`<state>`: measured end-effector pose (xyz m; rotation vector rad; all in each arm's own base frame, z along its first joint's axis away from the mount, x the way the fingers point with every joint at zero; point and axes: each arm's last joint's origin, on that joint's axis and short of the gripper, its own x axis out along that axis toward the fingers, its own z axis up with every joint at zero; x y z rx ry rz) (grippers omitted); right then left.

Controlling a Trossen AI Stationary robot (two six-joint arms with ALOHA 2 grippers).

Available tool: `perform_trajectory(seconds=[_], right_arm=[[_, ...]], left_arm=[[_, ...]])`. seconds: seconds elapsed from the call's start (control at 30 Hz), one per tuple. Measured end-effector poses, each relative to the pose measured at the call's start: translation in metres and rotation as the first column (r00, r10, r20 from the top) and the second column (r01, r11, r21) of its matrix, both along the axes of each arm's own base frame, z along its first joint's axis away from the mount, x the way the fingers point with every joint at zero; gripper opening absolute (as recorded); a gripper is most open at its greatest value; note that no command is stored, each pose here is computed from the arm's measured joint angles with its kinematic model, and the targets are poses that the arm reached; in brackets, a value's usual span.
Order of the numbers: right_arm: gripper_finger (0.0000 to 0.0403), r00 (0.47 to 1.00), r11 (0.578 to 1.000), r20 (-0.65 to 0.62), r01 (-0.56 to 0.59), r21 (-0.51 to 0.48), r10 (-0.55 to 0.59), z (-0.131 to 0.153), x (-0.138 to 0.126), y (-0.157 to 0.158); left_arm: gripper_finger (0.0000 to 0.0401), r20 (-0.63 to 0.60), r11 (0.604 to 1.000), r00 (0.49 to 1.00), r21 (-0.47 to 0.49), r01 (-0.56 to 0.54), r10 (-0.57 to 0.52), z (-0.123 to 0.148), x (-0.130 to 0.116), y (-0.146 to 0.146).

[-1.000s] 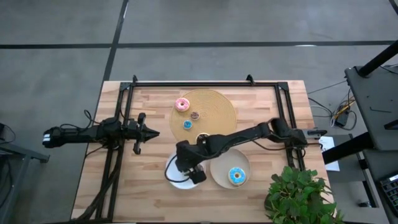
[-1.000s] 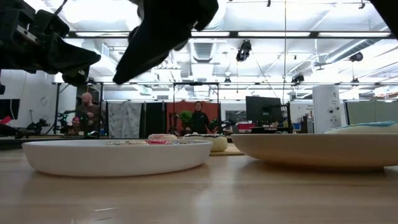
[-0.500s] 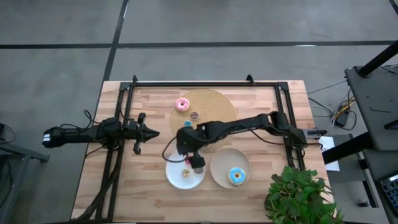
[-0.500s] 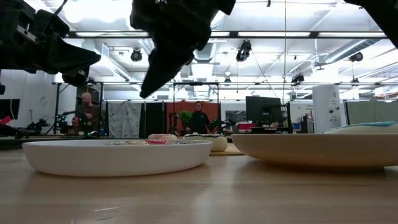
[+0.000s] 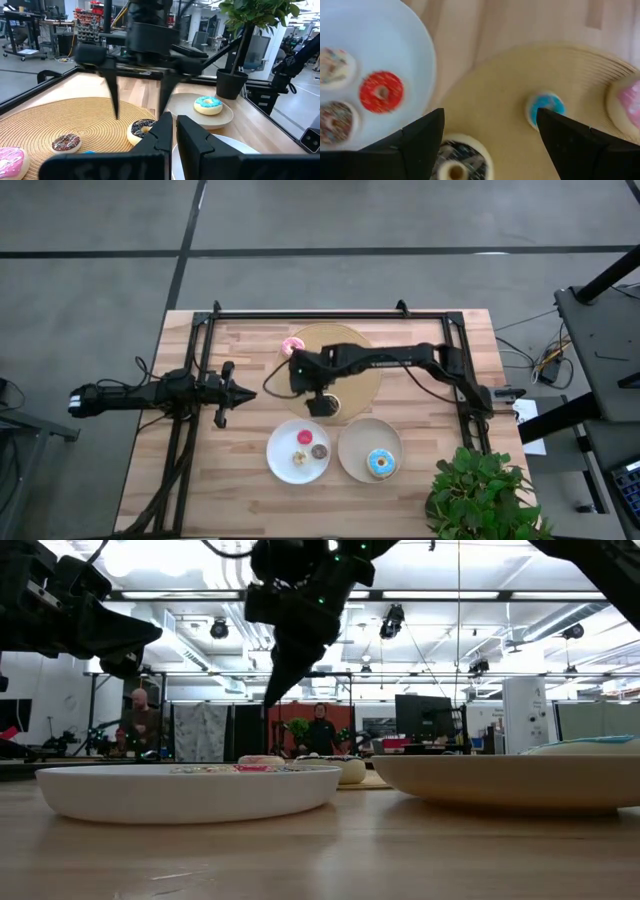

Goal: Pick & Place donuts
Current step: Put the big pink donut on the brown plate

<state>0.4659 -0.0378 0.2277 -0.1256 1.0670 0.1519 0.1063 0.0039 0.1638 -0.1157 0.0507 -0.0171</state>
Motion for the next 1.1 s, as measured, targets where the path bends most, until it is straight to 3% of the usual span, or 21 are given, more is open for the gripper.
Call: perform_trajectory(seconds=[0.47,1.1], right_arm=[[0.0297,0.998,0.998,0.009,0.067,-0.018,-0.067,0.012,-0.012,-0.046],[0.0290,0.983,0.982,0.000,0.183,0.042,-0.183,0.012,-0.012,-0.048]], left_arm=[[0.0000,0.000,1.000,1.000,0.000,0.000,0.000,0.000,0.000,0.000],[0.0000,0.000,1.000,1.000,0.000,0.001,-0.001,0.000,0.000,0.000]])
